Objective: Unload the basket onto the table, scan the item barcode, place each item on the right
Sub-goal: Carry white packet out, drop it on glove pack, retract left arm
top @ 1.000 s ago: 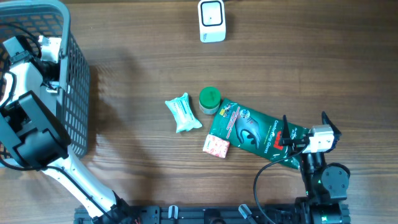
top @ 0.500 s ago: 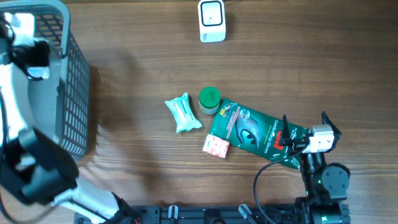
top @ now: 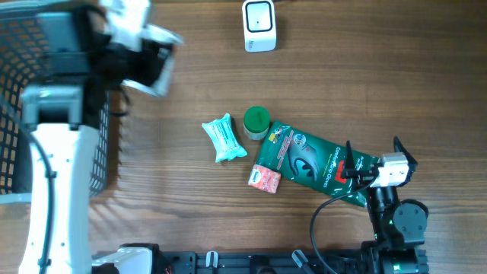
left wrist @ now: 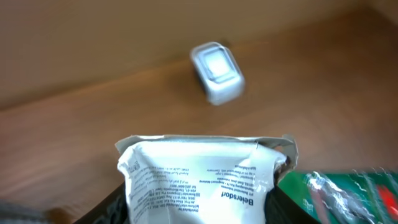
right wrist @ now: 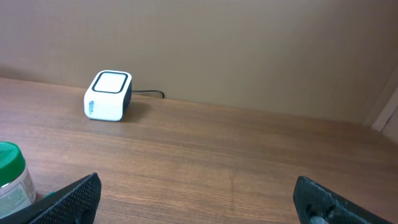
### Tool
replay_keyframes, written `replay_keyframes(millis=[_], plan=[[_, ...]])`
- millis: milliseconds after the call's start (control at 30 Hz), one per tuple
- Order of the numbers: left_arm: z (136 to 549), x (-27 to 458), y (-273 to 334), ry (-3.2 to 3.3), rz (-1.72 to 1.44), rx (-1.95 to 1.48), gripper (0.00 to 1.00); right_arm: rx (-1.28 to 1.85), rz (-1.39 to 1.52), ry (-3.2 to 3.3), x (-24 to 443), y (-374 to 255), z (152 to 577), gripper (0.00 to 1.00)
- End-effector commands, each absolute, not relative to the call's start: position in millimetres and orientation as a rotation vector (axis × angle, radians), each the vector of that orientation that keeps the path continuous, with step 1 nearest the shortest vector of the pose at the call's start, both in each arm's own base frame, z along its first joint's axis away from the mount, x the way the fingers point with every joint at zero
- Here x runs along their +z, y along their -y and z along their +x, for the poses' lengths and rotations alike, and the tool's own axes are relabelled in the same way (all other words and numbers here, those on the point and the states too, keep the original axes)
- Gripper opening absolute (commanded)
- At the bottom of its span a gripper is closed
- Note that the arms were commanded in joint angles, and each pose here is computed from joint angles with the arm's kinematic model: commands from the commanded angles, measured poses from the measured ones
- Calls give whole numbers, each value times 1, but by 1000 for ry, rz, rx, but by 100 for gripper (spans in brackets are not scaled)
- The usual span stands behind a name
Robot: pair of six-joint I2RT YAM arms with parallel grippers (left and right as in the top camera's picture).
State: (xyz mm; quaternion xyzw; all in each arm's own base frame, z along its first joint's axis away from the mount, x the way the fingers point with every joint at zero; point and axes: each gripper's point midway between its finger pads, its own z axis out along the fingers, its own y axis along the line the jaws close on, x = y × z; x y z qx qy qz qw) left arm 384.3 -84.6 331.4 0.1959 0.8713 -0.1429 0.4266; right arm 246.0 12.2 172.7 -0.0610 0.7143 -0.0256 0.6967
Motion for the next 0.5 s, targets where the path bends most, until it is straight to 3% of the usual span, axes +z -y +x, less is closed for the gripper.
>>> replay_keyframes(millis=[0,200,467], plan=[[362,305,158,-2237,695,-504,45,-56,-147,-1583,175,-14,246,100],[341,245,266,-2288,1001,-644,45,-56,-148,-1583,175,-14,246,100],[324,116,389,-2325,1274,-729,48,-56,-148,-1584,175,-14,246,100]])
